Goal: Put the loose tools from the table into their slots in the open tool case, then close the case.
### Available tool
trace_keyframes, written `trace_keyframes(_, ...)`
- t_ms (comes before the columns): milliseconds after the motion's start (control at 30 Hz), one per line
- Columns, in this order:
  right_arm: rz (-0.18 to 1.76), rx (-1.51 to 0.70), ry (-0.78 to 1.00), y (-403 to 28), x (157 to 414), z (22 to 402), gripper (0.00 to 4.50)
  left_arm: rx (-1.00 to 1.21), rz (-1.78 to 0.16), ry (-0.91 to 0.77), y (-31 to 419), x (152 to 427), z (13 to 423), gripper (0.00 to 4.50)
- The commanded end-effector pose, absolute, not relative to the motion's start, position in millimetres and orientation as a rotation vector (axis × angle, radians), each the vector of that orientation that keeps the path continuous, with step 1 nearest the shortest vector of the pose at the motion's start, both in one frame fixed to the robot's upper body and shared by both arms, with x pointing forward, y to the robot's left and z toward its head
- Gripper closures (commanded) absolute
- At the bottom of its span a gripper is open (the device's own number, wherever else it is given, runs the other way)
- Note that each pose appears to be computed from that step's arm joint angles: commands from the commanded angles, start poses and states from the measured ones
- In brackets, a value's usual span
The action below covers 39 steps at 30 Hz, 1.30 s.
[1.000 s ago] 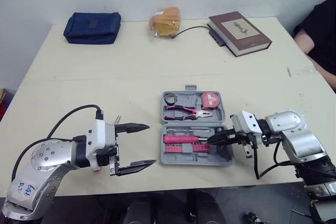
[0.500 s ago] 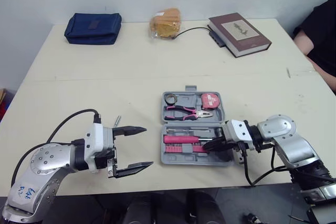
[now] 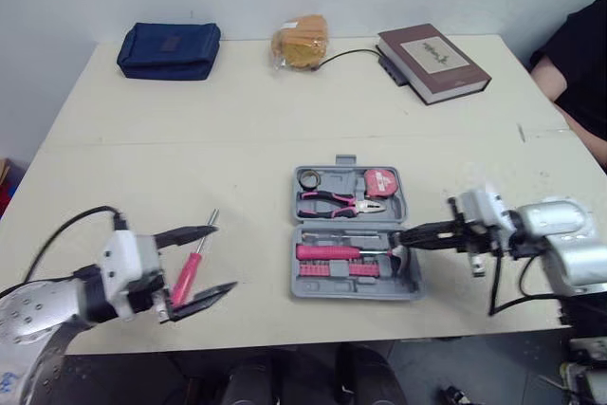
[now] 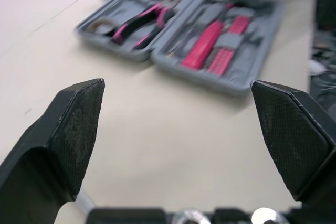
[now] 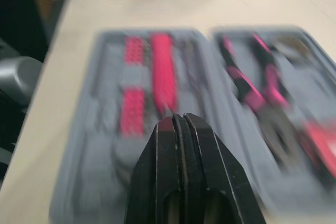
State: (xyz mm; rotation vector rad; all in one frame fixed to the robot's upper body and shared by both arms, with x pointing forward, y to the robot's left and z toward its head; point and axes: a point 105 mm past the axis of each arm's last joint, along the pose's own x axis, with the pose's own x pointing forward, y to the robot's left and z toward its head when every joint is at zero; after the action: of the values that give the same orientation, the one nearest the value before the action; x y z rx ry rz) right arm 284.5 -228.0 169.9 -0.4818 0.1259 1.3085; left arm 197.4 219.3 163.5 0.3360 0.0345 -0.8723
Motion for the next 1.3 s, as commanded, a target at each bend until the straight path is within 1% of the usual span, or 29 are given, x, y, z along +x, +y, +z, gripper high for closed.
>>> trace_keyframes(33, 1.238, -0.545, 0.060, -255, 283, 194, 2.64, 0.355, -0.769, 0.035, 246, 188, 172, 0.00)
trace_keyframes(100, 1.071, -0.576, 0.070, -292, 292, 200, 1.63, 0.357, -0.613, 0.086, 286, 177, 167, 0.00)
trace_keyframes(200, 0.898, -0.606, 0.079, -330, 296, 198, 0.11, 0.362, -0.423, 0.136, 336, 156, 162, 0.00)
trace_keyframes(300, 0.766, -0.639, 0.070, -355, 296, 194, 0.04, 0.395, -0.242, 0.162, 376, 135, 153, 0.00)
trace_keyframes(400, 0.660, -0.641, 0.127, -377, 292, 182, 0.04, 0.367, -0.104, 0.161, 396, 114, 148, 0.00)
trace_keyframes(467, 0.578, -0.634, 0.157, -390, 290, 176, 0.04, 0.350, -0.045, 0.145, 399, 106, 149, 0.00)
trace_keyframes(600, 0.521, -0.618, 0.185, -399, 288, 168, 0.04, 0.343, -0.028, 0.122, 392, 102, 154, 0.00)
trace_keyframes(733, 0.512, -0.571, 0.146, -395, 293, 166, 0.04, 0.318, -0.058, 0.078, 376, 113, 162, 0.00)
trace_keyframes(867, 0.569, -0.544, 0.126, -382, 299, 164, 0.04, 0.298, -0.132, 0.050, 356, 130, 167, 0.00)
trace_keyframes(967, 0.595, -0.507, 0.110, -369, 310, 164, 0.04, 0.288, -0.210, 0.037, 335, 142, 171, 0.00)
trace_keyframes(1033, 0.661, -0.457, 0.068, -351, 318, 168, 0.04, 0.289, -0.257, 0.041, 320, 150, 172, 0.00)
trace_keyframes(1200, 0.814, -0.394, -0.037, -303, 328, 181, 0.04, 0.221, -0.291, 0.078, 294, 161, 169, 0.00)
trace_keyframes(1300, 0.935, -0.345, -0.045, -274, 325, 181, 0.04, 0.197, -0.246, 0.113, 280, 169, 164, 0.00)
